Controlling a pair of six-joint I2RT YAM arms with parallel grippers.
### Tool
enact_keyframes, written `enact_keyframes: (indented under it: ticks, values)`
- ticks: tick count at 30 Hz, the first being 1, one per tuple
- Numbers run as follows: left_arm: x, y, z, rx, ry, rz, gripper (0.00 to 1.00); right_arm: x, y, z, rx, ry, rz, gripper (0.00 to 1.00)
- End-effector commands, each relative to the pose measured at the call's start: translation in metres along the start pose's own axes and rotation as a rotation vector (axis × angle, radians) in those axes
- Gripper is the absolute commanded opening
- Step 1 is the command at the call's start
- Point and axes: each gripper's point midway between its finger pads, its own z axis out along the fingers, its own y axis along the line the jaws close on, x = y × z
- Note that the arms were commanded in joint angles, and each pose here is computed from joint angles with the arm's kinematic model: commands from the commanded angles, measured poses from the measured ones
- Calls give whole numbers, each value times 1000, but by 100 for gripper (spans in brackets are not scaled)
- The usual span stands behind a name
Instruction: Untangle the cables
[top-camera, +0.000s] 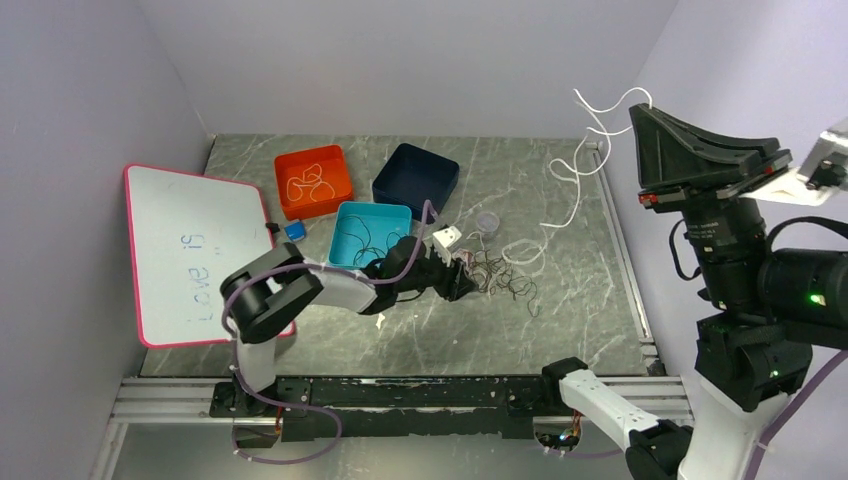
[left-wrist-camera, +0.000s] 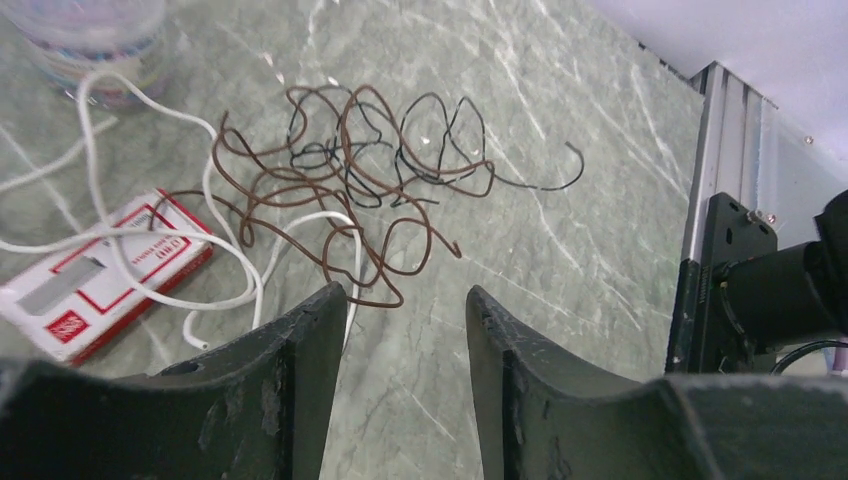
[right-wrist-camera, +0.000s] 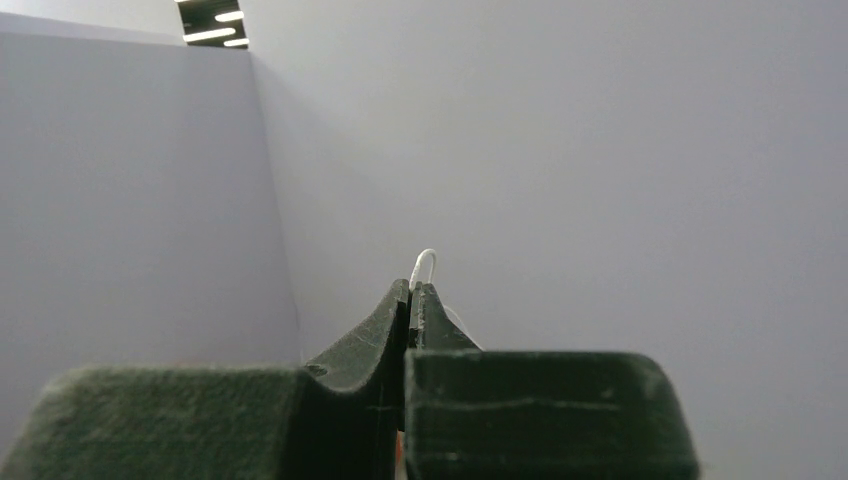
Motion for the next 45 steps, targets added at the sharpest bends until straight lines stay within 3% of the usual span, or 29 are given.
enact_keyframes:
  ticks: [1, 14, 21, 35, 45]
  values:
    - [-51, -9, -20, -28, -125, 58, 53, 20, -7, 7, 24, 43, 3, 0]
    - [-137, -22, -122, -200, -304, 166, 76, 71, -11, 15, 16, 180, 33, 0]
    - [-185, -42, -157, -201, -388, 295, 81, 103, -18, 19, 46, 249, 76, 0]
    - [-294, -96, -156, -72, -588, 541, 85, 160, -23, 20, 69, 368, 156, 0]
    - [-323, -114, -124, 26, -612, 589, 86, 167, -17, 19, 42, 387, 182, 0]
